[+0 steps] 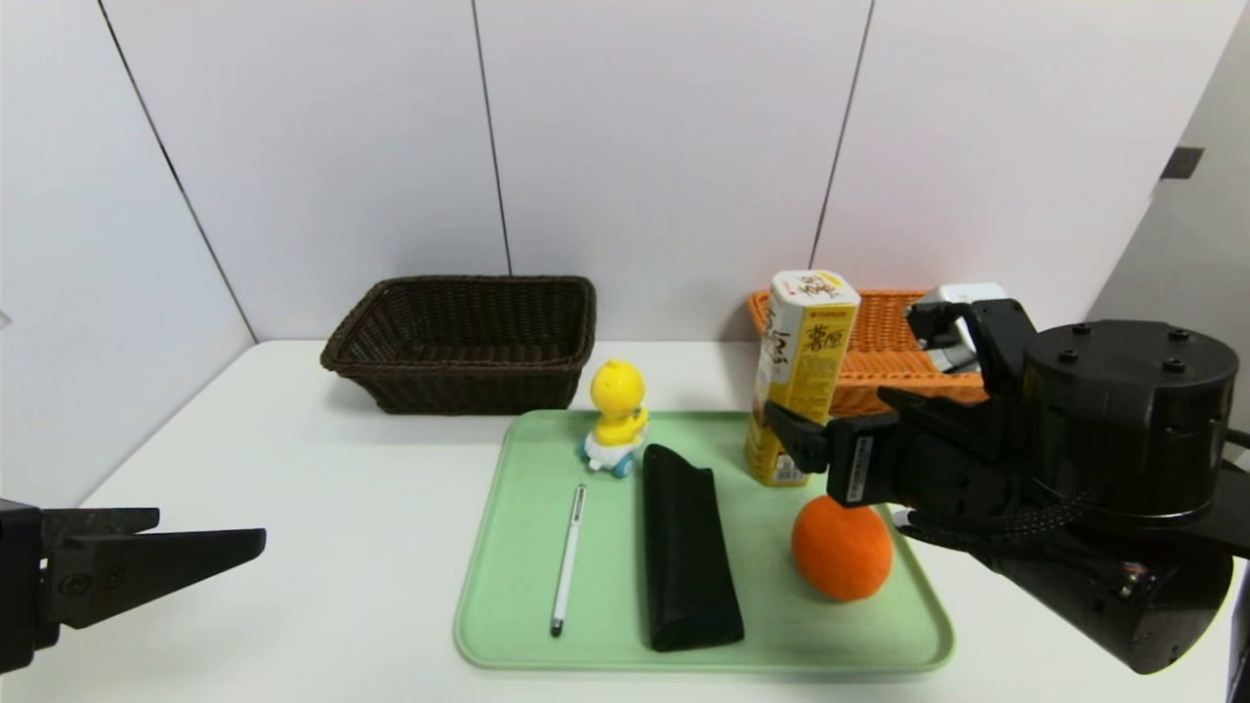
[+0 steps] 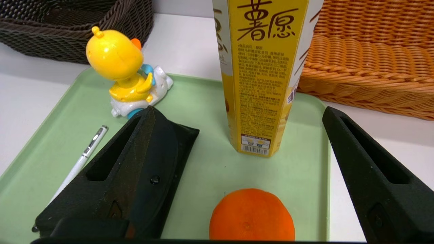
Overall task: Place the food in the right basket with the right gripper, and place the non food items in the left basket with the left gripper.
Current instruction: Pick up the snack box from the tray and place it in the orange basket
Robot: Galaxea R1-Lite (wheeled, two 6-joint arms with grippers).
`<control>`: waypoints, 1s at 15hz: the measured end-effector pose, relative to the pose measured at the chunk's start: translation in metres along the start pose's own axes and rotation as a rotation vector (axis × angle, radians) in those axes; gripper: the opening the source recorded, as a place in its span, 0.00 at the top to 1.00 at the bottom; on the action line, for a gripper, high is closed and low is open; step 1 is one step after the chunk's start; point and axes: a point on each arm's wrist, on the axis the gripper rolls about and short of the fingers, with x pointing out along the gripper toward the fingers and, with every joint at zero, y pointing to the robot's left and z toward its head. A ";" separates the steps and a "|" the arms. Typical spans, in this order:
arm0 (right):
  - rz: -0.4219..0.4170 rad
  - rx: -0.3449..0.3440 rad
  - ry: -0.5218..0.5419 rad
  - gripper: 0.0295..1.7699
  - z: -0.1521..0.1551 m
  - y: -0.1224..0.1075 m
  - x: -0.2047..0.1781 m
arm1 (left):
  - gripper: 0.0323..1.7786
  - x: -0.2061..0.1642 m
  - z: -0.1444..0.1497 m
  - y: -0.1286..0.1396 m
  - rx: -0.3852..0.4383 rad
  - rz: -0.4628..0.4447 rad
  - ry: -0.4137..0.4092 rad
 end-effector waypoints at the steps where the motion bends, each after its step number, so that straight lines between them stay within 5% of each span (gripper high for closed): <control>1: -0.015 0.006 -0.010 0.03 0.001 0.001 0.003 | 0.05 -0.001 0.000 0.000 0.000 -0.002 -0.002; 15: -0.093 0.064 -0.058 0.03 0.007 0.002 0.046 | 0.05 -0.004 -0.002 -0.003 0.014 -0.025 -0.009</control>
